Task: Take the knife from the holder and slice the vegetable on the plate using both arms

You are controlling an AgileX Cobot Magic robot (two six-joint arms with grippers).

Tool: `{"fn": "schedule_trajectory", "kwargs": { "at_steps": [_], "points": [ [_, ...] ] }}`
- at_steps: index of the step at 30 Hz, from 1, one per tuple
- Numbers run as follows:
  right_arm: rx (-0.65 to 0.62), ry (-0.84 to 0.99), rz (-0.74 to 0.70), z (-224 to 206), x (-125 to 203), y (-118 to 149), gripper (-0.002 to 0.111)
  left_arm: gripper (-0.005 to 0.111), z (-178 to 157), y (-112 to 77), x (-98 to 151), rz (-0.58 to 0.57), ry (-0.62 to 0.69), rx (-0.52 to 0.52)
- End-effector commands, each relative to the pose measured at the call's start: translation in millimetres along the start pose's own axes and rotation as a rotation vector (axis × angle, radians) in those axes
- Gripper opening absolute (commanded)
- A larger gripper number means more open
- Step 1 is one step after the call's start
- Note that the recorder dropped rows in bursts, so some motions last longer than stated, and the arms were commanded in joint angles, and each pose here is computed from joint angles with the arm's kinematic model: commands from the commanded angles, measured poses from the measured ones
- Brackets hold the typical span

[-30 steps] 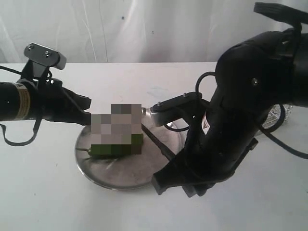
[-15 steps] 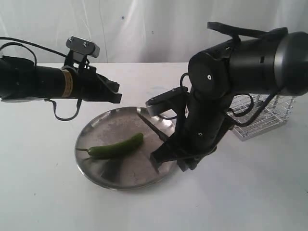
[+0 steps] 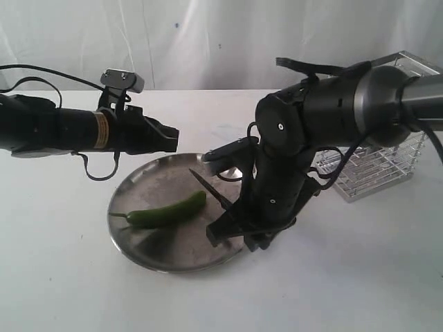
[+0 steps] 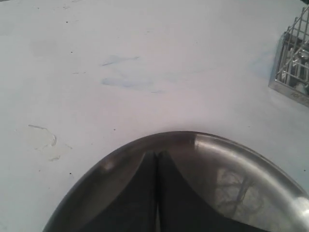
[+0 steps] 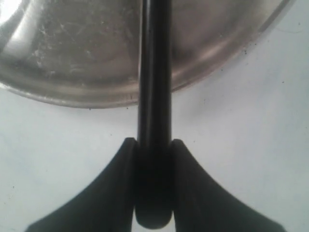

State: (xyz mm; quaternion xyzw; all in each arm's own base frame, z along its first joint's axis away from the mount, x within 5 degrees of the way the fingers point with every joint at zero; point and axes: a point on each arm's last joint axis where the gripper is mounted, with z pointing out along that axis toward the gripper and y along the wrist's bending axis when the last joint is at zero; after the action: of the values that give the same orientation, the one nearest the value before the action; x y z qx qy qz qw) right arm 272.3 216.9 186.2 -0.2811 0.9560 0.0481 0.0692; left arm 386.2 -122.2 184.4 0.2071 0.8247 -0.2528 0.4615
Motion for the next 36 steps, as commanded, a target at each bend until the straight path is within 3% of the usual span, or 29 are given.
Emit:
{"fn": "schedule_trajectory", "kwargs": {
  "at_steps": [1, 11, 27, 31, 36],
  "points": [
    [-0.005, -0.041, -0.005, -2.7, -4.3, -1.3, 0.0, 0.0, -2.2, -4.0, -5.9, -0.014, -0.039, 0.055],
    [-0.037, -0.048, 0.0, 2.7, -1.7, 1.1, 0.0, 0.0, -1.4, -5.5, -6.4, -0.04, -0.049, 0.069],
    [-0.036, -0.056, 0.006, 13.6, 6.1, -0.2, 0.0, 0.0, 22.3, 0.3, 24.0, -0.143, -0.018, 0.143],
    [-0.047, -0.049, 0.018, 13.6, 6.7, 0.8, 0.0, 0.0, 27.4, -0.2, 27.9, -0.201, -0.055, 0.189],
    [-0.064, -0.026, 0.015, 13.6, 8.8, 2.3, 0.0, 0.0, 26.8, -2.4, 25.0, -0.195, -0.084, 0.216]
  ]
}}
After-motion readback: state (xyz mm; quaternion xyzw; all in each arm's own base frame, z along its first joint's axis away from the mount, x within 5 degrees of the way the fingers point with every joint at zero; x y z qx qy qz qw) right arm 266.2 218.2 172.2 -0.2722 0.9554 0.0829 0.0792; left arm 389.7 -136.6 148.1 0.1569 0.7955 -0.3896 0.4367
